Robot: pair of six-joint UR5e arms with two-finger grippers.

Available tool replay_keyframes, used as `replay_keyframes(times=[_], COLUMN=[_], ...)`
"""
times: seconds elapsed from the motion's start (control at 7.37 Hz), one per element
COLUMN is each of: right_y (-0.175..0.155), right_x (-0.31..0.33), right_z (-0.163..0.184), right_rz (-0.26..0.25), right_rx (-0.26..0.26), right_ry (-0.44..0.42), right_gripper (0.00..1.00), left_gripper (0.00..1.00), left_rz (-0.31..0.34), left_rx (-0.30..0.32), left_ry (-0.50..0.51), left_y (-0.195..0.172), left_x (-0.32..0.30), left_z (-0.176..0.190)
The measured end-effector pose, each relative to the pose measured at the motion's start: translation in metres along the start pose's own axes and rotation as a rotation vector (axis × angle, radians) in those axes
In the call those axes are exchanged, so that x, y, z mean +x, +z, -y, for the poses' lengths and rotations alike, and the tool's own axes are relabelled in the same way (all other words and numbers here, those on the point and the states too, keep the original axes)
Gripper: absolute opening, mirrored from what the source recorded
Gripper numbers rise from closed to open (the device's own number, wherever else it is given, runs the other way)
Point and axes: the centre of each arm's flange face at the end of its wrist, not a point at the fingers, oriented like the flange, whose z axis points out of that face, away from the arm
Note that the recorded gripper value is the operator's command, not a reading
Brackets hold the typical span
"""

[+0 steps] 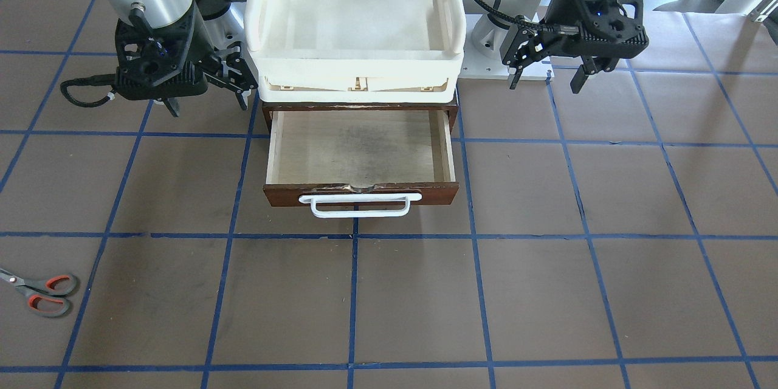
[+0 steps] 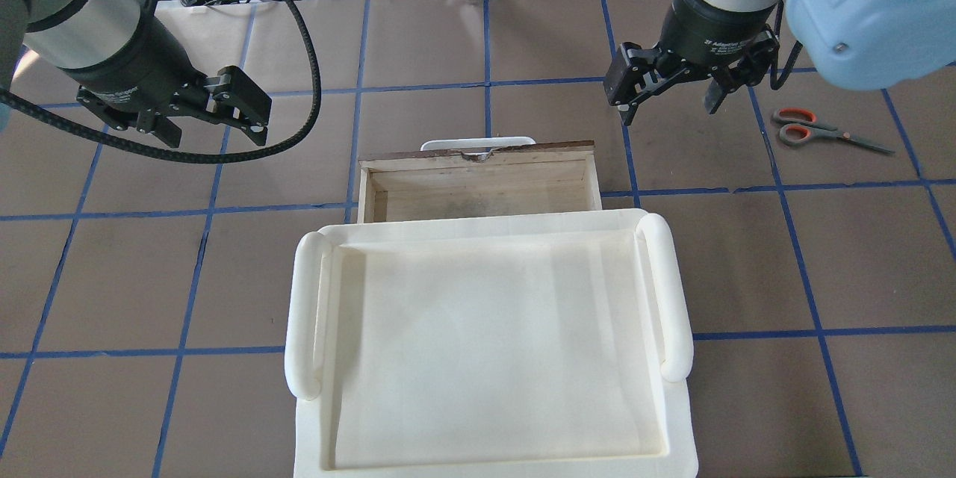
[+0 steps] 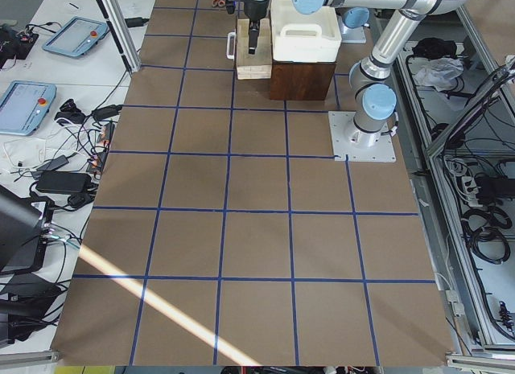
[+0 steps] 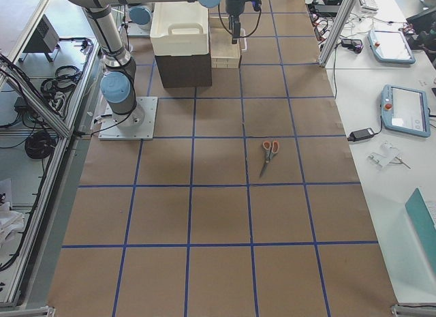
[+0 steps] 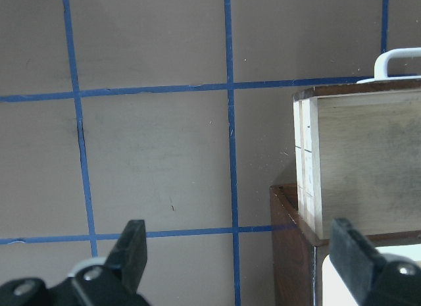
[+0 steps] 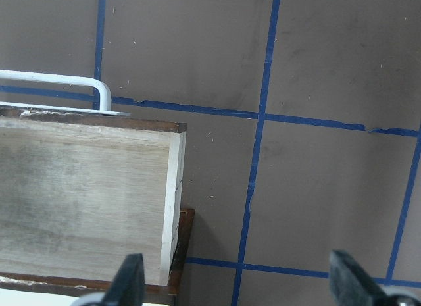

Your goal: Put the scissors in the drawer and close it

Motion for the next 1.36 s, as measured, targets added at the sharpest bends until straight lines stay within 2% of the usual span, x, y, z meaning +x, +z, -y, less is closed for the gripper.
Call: replay_keyframes(times=[0.41,0.68,0.95,1.36], right_y=[0.007,0.024,0.061,0.138], right_x=[0.033,0.111,0.208,0.324], right_z=[0.005,0.009,0.023,0.05], right_rz=[-0.005,0.006,0.012,-0.014], right_rx=[-0.015,-0.046,-0.064,-0.036], right_ry=[-0.164,-0.289,-0.476,-0.787], right_gripper=[0.99,0.99,1.0,1.0], left_gripper=[1.0,1.0,1.0,1.0], left_rz=[0.0,-0.002,-0.001,0.001], left_rx=[-0.004,-0.005,-0.004,-0.001], left_ry=[0.0,0.0,0.004,0.004], left_y=[0.002,0.003,0.002,0.001], left_x=[-0.001,-0.001,-0.001,-0.002], left_z=[-0.002,-0.004,-0.005,-0.006])
